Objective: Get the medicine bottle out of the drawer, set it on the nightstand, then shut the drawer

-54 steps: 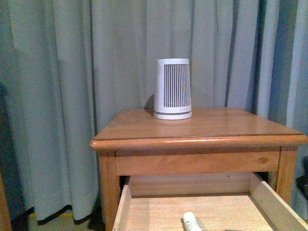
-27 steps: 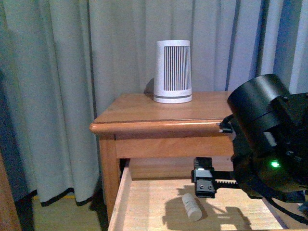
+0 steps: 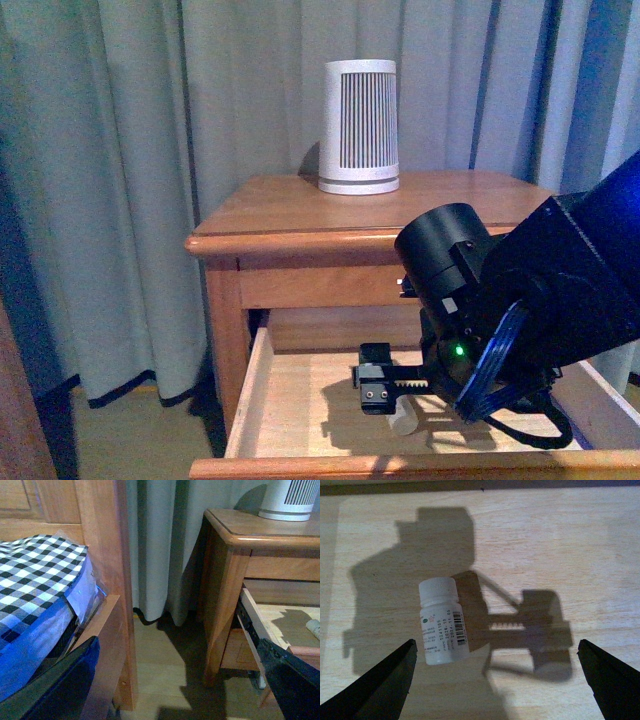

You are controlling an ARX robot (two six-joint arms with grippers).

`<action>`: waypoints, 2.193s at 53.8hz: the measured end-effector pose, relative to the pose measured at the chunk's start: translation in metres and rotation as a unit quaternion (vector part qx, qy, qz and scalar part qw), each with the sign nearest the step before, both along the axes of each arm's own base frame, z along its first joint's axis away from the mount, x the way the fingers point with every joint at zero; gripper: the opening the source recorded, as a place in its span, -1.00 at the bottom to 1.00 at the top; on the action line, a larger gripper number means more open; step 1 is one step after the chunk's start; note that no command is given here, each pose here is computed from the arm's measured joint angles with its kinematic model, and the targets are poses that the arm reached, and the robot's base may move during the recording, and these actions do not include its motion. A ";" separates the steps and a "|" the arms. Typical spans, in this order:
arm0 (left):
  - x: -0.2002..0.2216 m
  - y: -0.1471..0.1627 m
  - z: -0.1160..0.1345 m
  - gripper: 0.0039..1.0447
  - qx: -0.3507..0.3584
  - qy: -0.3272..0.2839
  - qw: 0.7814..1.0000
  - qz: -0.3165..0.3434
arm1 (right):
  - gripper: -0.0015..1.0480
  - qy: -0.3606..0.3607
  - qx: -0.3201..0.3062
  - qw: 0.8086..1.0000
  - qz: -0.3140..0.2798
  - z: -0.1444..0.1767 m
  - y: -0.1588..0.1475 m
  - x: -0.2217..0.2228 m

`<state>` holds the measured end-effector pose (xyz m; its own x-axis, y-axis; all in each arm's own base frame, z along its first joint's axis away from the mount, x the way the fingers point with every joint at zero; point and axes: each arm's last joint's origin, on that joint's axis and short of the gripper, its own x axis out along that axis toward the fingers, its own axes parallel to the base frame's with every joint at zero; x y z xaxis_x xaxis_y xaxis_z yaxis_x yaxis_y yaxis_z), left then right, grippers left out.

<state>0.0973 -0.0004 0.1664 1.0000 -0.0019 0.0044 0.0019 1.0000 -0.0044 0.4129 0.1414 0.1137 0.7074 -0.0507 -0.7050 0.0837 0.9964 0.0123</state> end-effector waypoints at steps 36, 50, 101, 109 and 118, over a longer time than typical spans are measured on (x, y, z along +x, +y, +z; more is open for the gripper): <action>0.000 0.000 0.000 0.87 0.000 0.000 1.000 0.000 | 0.18 0.018 -0.006 1.000 0.015 -0.031 0.023 0.027; 0.000 0.000 0.000 0.87 0.000 0.000 1.000 0.000 | -0.41 0.016 -0.005 1.000 0.014 -0.030 0.023 0.028; 0.000 0.000 0.000 0.87 0.000 0.000 1.000 0.000 | -0.44 -0.223 0.084 0.968 -0.082 0.226 -0.080 -0.052; 0.000 0.000 0.000 0.87 0.000 0.000 1.000 0.000 | -0.44 -0.233 0.054 0.966 -0.099 0.234 -0.111 -0.014; 0.000 0.000 0.000 0.87 0.000 0.000 1.000 0.000 | -0.44 -0.198 0.020 0.974 -0.107 0.205 -0.128 0.033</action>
